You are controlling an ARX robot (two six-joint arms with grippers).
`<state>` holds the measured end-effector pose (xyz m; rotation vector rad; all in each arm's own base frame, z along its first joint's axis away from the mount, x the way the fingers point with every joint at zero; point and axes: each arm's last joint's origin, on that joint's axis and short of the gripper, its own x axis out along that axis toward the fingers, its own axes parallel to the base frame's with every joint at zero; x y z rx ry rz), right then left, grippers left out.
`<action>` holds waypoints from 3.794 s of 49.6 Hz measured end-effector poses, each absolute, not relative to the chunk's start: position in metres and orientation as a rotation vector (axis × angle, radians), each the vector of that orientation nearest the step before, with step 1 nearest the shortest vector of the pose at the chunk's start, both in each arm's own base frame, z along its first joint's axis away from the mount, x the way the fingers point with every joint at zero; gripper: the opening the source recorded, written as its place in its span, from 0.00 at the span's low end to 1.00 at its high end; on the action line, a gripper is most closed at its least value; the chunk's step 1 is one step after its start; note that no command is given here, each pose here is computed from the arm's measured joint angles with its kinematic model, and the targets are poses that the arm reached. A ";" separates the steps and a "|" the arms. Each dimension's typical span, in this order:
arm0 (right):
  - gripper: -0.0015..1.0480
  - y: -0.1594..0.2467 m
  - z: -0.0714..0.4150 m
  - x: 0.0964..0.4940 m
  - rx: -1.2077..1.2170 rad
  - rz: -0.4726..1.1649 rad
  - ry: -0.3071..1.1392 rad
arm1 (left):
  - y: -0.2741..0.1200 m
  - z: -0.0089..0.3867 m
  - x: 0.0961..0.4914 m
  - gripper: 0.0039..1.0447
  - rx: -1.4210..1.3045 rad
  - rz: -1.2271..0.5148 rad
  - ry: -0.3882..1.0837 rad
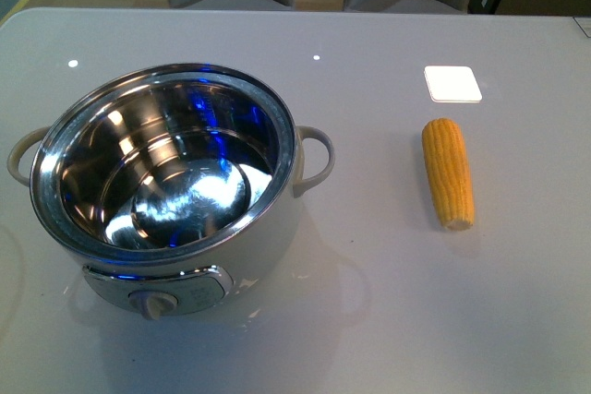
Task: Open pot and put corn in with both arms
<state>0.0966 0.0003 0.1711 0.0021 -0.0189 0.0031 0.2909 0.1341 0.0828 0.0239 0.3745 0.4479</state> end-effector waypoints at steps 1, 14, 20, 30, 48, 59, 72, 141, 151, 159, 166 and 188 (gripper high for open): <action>0.92 0.000 0.171 0.097 0.002 0.003 -0.018 | 0.134 0.079 0.291 0.42 0.025 0.445 0.373; 0.92 0.000 0.171 0.097 0.002 0.003 -0.019 | 0.133 0.043 0.288 0.42 0.028 0.434 0.383; 0.92 0.000 0.171 0.097 0.002 0.003 -0.019 | 0.131 0.022 0.284 0.42 0.025 0.449 0.417; 0.92 0.000 0.171 0.097 0.002 0.003 -0.019 | 0.123 0.000 0.283 0.42 0.025 0.429 0.438; 0.92 0.000 0.171 0.097 0.002 0.003 -0.019 | 0.112 -0.033 0.287 0.42 -0.063 0.383 0.464; 0.92 0.000 0.171 0.097 0.002 0.003 -0.019 | 0.111 -0.043 0.285 0.42 -0.096 0.375 0.482; 0.92 0.000 0.171 0.097 0.002 0.003 -0.019 | 0.111 -0.044 0.285 0.66 -0.093 0.371 0.480; 0.92 0.000 0.171 0.097 0.002 0.003 -0.018 | 0.067 0.180 0.164 0.66 -0.041 0.017 0.025; 0.92 0.000 0.171 0.097 0.002 0.002 -0.018 | 0.042 0.176 0.150 0.33 -0.019 0.012 0.013; 0.92 0.000 0.171 0.097 0.002 0.003 -0.019 | 0.030 0.171 0.142 0.09 -0.011 0.008 -0.002; 0.92 0.000 0.171 0.097 0.002 0.003 -0.018 | 0.022 0.165 0.136 0.03 -0.012 0.011 0.011; 0.92 0.000 0.171 0.097 0.002 0.003 -0.018 | 0.000 0.171 0.121 0.03 -0.008 -0.002 -0.012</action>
